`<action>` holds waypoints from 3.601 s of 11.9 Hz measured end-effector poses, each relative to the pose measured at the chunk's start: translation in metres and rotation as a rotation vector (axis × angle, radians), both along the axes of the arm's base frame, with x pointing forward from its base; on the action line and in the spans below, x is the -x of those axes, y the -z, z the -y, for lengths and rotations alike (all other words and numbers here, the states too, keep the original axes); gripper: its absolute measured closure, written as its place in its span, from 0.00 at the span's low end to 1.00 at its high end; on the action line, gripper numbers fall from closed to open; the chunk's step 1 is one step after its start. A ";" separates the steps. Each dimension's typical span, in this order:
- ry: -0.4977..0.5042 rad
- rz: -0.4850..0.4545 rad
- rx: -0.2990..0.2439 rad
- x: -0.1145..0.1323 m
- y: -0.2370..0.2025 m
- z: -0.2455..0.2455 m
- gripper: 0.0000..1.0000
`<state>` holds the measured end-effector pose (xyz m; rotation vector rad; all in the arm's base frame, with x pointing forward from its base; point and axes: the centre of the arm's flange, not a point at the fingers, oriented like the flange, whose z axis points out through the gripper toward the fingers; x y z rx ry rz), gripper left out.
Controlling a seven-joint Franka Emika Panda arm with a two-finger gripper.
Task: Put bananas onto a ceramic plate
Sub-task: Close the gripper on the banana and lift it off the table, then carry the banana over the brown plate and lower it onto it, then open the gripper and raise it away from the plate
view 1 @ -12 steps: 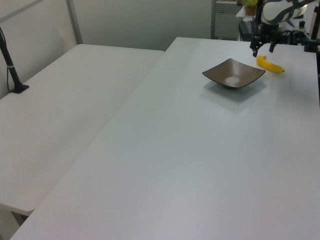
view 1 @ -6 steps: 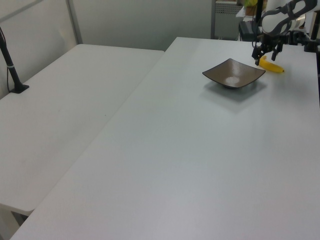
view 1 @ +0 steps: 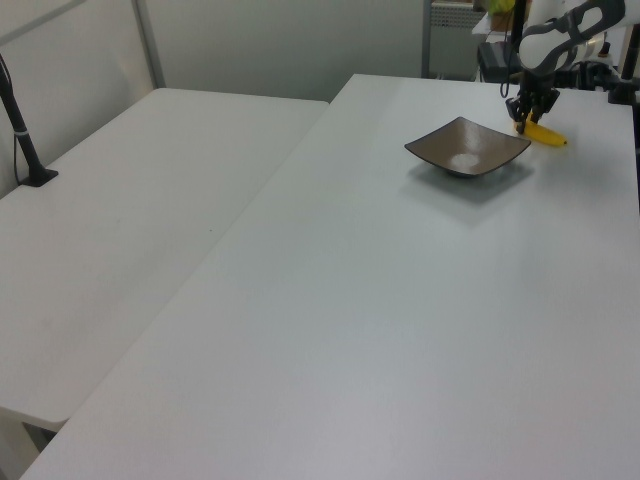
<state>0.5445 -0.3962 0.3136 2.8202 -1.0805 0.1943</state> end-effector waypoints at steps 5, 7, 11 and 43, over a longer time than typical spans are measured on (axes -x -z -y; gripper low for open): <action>0.000 0.031 0.018 -0.007 -0.016 0.005 0.71; 0.009 0.070 0.013 -0.015 -0.031 0.004 0.71; -0.011 0.115 -0.057 -0.030 -0.070 -0.028 0.71; -0.855 -0.143 -0.120 -0.016 -0.249 -0.428 0.00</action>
